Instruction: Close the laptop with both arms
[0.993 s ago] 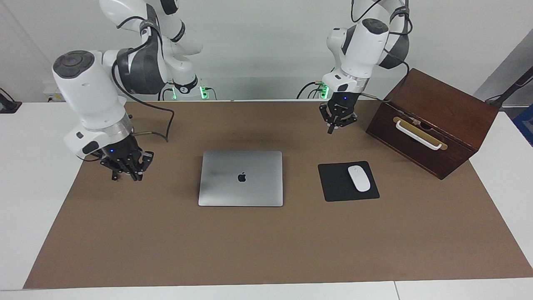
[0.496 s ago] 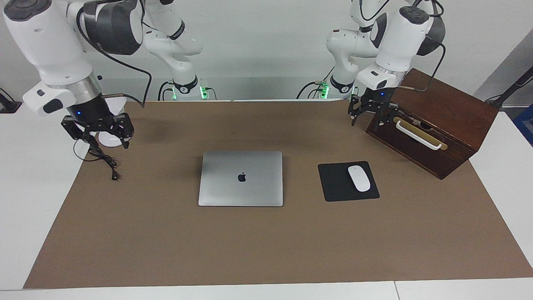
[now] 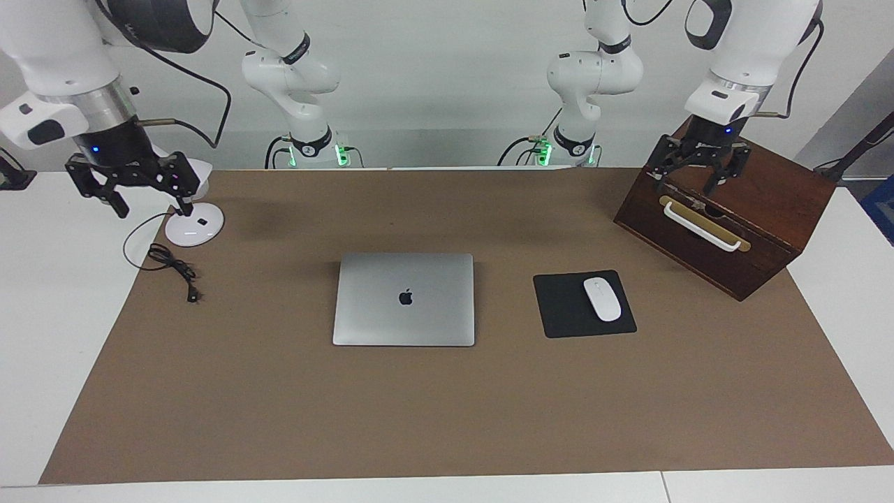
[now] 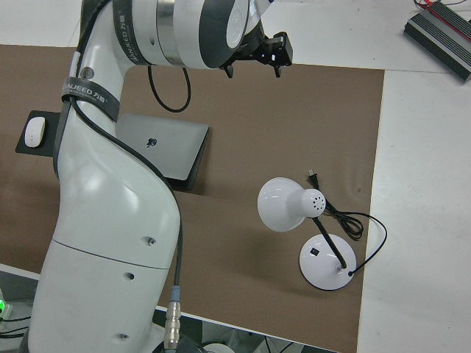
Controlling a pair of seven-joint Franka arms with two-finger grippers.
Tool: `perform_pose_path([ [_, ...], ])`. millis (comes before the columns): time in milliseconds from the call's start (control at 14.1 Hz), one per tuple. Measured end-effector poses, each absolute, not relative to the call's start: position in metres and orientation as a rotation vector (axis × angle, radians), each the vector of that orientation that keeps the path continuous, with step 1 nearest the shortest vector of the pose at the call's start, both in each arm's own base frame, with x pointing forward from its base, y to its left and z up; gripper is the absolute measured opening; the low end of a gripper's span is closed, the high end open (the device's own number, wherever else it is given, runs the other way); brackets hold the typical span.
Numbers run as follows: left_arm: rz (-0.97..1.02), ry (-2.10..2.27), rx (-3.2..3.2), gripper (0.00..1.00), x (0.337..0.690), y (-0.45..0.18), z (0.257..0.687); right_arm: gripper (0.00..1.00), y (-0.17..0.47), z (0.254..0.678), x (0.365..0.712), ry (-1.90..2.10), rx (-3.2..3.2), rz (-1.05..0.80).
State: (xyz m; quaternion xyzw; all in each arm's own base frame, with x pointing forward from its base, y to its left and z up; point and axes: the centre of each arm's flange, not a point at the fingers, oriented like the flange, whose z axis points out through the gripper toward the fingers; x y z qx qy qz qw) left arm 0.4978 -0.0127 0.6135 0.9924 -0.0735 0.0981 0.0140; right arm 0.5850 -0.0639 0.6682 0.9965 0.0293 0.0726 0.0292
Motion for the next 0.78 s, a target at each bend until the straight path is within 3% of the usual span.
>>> perform_pose_path([
  [425, 0.259, -0.21, 3.098, 1.0, 0.503, -0.006, 0.653, 1.0, -0.082, 0.683, 0.556, 0.028, 3.304, 0.232],
  [567, 0.243, -0.21, 3.1, 1.0, 0.507, -0.006, 0.65, 1.0, -0.093, 0.682, 0.55, -0.109, 3.316, 0.191],
  [780, 0.204, -0.208, 3.102, 1.0, 0.514, -0.006, 0.638, 1.0, -0.053, 0.683, 0.552, -0.19, 3.263, 0.147],
])
